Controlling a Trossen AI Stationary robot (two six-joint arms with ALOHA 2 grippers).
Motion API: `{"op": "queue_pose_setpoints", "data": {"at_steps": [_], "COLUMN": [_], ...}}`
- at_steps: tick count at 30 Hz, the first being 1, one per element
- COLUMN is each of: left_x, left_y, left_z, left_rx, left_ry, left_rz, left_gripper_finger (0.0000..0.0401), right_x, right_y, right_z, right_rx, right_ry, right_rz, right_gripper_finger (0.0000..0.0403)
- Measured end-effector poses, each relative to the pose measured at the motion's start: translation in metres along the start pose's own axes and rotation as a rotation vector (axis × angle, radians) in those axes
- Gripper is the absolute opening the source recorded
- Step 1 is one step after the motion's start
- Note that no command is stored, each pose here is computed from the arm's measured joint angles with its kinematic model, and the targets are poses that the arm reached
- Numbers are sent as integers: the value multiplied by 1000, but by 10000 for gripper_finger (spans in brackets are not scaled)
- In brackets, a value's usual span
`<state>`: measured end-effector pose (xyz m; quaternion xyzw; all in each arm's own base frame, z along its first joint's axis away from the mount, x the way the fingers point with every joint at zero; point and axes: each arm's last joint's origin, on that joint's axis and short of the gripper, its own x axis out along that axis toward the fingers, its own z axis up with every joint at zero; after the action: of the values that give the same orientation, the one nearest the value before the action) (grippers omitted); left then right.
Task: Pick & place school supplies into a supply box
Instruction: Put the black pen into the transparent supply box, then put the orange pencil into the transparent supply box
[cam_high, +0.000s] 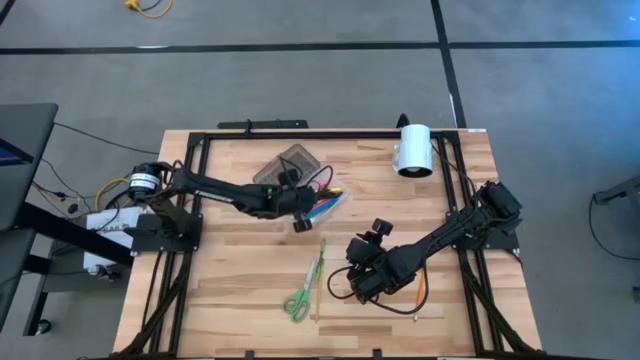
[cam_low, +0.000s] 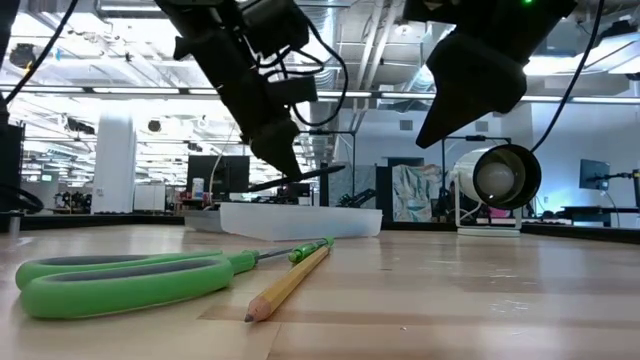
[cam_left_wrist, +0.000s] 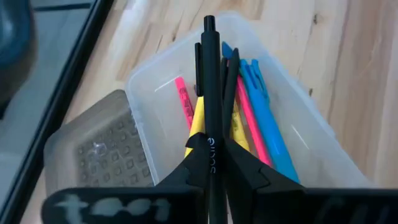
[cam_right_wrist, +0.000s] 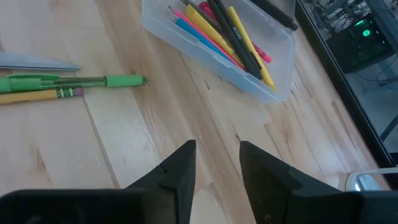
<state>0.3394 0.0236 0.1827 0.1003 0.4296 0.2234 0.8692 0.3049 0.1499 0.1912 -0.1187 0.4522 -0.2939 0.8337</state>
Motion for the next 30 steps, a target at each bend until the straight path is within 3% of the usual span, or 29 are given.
{"op": "queue_pose_setpoints", "data": {"at_steps": [17,30], "left_x": [3,-43], "left_y": [5,-72], "left_z": [0,-20], "left_rx": [18,395], "left_ry": [4,33], "left_rz": [11,-260], "left_gripper_finger": [127,135], "right_x": [6,-29], "right_y": [-4,18], "right_z": [3,-25], "right_rx": [4,-13], "right_ry": [12,42], "right_rz": [-11,91], "right_gripper_finger": [118,118]}}
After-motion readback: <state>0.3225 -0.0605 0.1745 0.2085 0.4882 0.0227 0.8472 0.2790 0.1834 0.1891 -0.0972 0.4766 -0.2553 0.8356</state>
